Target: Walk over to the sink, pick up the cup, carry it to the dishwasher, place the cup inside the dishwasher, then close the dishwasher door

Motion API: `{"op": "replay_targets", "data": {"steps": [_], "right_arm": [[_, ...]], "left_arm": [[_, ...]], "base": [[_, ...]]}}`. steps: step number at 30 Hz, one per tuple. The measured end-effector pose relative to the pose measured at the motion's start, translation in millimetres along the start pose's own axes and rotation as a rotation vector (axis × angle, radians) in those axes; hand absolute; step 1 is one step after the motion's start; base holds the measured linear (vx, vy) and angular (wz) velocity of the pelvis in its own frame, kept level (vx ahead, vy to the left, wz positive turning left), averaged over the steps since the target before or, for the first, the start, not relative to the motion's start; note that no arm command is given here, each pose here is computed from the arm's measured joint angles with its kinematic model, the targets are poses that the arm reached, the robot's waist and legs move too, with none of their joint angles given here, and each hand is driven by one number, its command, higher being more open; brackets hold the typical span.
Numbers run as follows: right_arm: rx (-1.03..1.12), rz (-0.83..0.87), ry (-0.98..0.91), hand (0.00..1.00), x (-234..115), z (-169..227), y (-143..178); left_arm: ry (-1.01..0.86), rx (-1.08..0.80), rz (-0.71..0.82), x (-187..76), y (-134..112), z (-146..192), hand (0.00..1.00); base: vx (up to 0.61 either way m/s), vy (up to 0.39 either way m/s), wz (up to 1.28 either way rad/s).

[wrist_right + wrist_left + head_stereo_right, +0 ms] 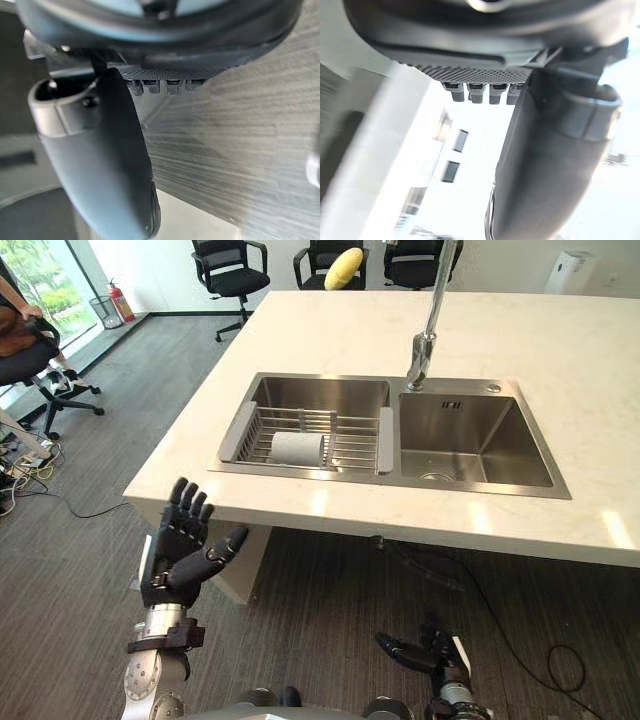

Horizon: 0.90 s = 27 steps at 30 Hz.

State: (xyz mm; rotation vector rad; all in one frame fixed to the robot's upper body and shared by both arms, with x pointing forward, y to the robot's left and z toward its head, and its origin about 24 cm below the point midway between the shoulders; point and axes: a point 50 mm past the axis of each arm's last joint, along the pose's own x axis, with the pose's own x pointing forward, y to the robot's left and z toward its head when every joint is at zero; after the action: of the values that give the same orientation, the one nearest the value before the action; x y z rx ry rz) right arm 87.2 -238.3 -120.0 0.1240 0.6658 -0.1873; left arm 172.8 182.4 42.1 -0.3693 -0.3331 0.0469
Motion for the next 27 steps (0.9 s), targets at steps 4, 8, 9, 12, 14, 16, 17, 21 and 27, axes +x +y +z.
{"op": "replay_targets", "data": {"steps": [4,8,9,12,14,16,17,21,27], "right_arm": [[0.007,-0.026,0.064,1.0,-7,-15,-5],[0.044,-0.02,0.143,1.0,-14,-36,2],[0.046,-0.014,0.141,1.0,-15,-37,3],[0.041,0.001,0.11,1.0,-16,-35,3],[0.038,-0.002,0.088,1.0,-22,-37,2],[0.044,-0.039,0.032,1.0,-22,-27,-8],[0.051,-0.041,0.008,1.0,-21,-23,-8],[0.036,-0.008,-0.072,1.0,-23,-7,-2],[0.01,-0.015,-0.049,1.0,-34,-10,-12]], "left_arm": [[-0.062,-0.021,-0.06,-3,-4,16,1.0],[-0.066,0.004,-0.109,-2,-3,21,1.0],[-0.067,0.004,-0.116,0,-4,21,1.0],[-0.046,0.019,-0.172,11,-7,18,1.0],[-0.024,0.039,-0.202,16,-8,18,1.0],[0.043,0.009,-0.197,15,-15,5,1.0],[0.051,-0.001,-0.203,15,-18,3,1.0],[0.098,-0.013,-0.232,7,-31,-6,1.0],[0.075,-0.011,-0.268,4,-33,-2,1.0]], "base": [[0.24,0.111,0.1],[0.25,-0.026,0.24],[0.21,-0.122,0.16],[0.22,-0.184,0.1],[0.25,-0.232,0.12],[0.26,-0.23,-0.22],[0.22,-0.254,-0.06],[0.14,-0.189,0.05],[0.15,-0.016,-0.1]]}}
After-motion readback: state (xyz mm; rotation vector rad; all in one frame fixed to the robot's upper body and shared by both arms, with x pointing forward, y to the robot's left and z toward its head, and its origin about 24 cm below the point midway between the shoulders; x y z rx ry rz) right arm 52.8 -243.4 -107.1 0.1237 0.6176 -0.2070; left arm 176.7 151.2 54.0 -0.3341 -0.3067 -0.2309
